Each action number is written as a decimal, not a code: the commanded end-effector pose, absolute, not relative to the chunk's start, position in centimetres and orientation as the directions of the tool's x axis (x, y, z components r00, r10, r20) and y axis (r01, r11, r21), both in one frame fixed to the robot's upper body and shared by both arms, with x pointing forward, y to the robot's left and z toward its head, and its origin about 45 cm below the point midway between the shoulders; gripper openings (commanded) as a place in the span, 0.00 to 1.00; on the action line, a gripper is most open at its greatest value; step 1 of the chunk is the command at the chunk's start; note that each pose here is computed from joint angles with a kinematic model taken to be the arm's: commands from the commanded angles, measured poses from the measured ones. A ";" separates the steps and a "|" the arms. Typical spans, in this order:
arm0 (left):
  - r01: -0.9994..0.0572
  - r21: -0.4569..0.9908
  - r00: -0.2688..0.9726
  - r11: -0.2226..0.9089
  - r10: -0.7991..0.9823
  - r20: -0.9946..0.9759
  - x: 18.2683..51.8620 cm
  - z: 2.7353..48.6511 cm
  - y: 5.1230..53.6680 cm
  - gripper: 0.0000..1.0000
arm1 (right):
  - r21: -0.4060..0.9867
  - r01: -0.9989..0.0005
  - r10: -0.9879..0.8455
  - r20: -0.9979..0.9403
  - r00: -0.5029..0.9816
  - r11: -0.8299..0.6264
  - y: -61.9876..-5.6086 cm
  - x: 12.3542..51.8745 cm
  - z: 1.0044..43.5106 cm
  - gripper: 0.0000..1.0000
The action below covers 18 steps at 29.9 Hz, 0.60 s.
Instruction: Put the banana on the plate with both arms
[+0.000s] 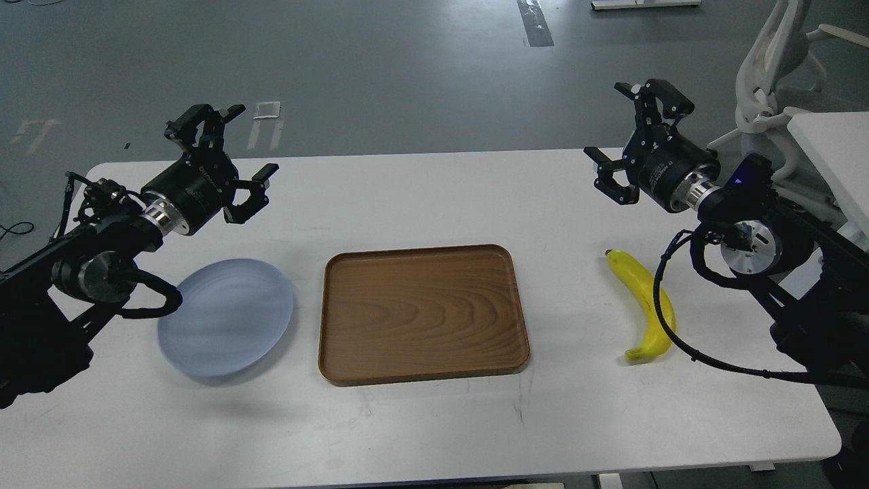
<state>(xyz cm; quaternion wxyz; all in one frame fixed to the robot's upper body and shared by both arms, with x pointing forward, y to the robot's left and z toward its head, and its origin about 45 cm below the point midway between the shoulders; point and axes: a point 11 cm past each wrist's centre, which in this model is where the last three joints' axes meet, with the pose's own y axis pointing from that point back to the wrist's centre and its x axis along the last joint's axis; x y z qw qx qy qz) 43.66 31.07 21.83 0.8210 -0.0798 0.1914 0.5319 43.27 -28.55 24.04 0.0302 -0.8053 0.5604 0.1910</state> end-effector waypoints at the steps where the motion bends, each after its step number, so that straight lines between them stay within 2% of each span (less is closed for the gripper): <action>1: -0.906 0.076 0.355 0.416 0.846 -0.399 43.7 21.7 31.2 0.98 | 0.168 -0.913 -0.891 -0.342 0.300 -0.372 -28.5 43.2 24.0 1.00; 18: -0.908 0.077 0.353 0.412 0.851 -0.390 43.7 21.8 31.6 0.98 | 0.180 -0.902 -0.880 -0.360 0.310 -0.391 -27.4 42.9 23.3 1.00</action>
